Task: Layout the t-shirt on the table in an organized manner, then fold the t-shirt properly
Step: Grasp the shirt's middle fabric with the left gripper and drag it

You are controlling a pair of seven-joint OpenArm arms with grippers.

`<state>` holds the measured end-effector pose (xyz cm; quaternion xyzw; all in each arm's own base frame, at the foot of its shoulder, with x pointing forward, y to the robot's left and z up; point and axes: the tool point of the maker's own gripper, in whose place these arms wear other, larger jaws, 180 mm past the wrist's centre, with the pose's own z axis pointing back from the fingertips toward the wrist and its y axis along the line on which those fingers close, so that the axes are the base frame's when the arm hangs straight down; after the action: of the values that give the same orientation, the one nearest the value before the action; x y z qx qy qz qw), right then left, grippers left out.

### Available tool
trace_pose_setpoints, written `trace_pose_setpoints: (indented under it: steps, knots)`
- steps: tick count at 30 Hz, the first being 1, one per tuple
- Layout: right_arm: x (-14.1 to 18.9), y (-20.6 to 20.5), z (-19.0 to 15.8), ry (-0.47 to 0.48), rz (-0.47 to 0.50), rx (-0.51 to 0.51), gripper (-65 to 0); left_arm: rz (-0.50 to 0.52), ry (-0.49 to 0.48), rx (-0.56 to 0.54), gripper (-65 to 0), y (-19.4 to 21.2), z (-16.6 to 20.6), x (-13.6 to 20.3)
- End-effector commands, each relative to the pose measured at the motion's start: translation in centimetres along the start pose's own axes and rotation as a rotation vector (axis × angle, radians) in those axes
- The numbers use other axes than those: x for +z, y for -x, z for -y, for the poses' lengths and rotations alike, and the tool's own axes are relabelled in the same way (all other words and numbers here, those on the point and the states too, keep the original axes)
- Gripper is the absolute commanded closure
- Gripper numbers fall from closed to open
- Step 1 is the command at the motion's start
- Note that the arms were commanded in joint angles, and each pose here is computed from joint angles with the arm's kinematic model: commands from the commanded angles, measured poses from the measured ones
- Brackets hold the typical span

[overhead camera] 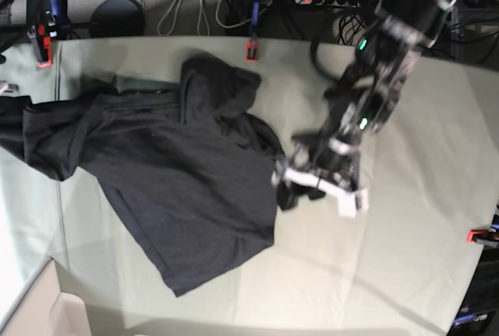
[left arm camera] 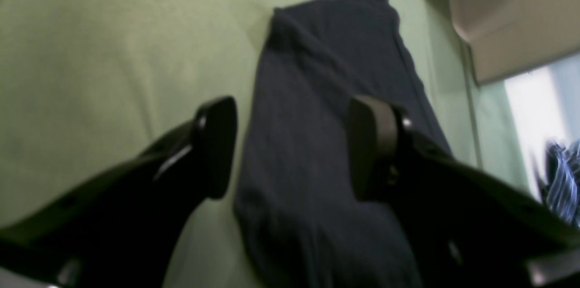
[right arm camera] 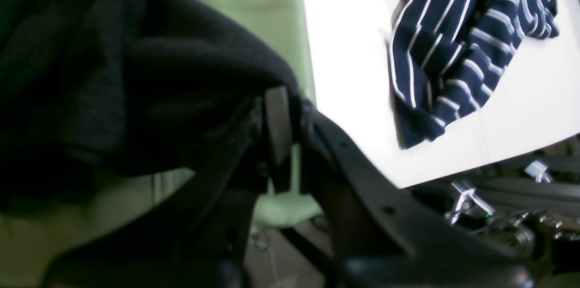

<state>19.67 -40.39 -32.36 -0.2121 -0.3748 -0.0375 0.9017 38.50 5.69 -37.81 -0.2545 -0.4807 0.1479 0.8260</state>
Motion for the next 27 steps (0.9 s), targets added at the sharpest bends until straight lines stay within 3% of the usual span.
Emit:
trace_pose_setpoints:
  steps: [1,7,14,21,23,27]
  knots:
    - [0.3,-1.4,0.7,0.016,0.048,0.007,0.0,0.059,0.018,-0.01,-37.0,-2.6,0.9,-1.3]
    - [0.3,-1.2,0.6,0.014,0.044,0.006,0.0,-0.05,-0.078,-0.015,-37.0,0.7,-0.4,-5.7]
    - [0.0,-1.5,-0.6,-0.016,0.047,0.026,0.0,-0.185,-0.19,-0.063,-37.0,4.7,-1.9,-8.6]
    - [-0.2,-1.4,-1.6,-0.039,0.044,0.024,0.0,-0.25,-0.186,-0.202,-36.3,6.4,-1.5,-9.0]
    - [-0.3,-1.6,-2.1,-0.05,0.046,0.029,0.0,-0.266,-0.172,-0.241,-31.4,7.0,-1.1,-8.9]
    - [-0.5,-2.0,-2.9,-0.07,0.054,0.039,0.0,-0.271,-0.167,-0.258,-7.5,7.3,-1.1,-8.8]
